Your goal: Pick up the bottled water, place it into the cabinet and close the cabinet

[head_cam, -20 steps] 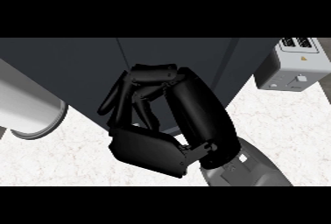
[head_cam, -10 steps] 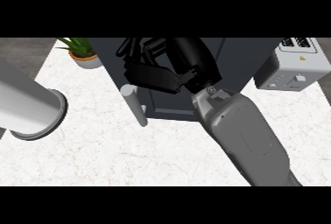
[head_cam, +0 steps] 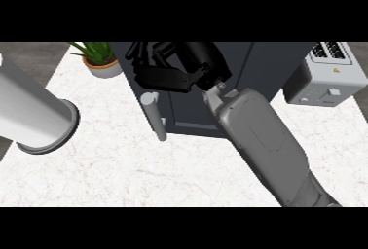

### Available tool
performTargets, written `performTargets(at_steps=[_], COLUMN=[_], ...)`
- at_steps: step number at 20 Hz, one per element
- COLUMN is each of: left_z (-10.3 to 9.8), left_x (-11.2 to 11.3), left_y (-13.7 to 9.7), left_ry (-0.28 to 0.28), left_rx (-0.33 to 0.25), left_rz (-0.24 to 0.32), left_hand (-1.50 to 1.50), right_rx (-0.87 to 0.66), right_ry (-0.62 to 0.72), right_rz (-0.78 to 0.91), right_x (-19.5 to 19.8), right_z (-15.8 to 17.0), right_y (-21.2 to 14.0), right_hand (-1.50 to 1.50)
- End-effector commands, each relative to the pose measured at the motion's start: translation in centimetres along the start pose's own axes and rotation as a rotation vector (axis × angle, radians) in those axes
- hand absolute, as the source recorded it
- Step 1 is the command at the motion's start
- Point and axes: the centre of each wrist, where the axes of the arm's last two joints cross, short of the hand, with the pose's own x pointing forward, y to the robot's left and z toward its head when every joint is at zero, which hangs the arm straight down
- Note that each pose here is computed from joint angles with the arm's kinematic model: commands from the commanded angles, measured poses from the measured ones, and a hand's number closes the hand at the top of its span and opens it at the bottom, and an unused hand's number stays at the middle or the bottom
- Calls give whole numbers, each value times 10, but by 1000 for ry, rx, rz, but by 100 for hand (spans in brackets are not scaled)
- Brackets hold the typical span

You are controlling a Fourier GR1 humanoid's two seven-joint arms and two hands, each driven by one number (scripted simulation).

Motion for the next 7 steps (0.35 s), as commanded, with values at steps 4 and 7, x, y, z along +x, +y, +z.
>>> performTargets(at_steps=[4,7], left_z=[-11,-16], left_x=[12,10], left_y=[0,-4], left_ry=[-8,2], left_rx=[-34,-38], left_rz=[13,26], left_hand=[150,150], right_rx=[-192,-191], right_ry=[132,146], right_rz=[45,32], right_x=[-27,-40], right_z=[-14,-10], right_y=[-42,-42], right_hand=[150,150])
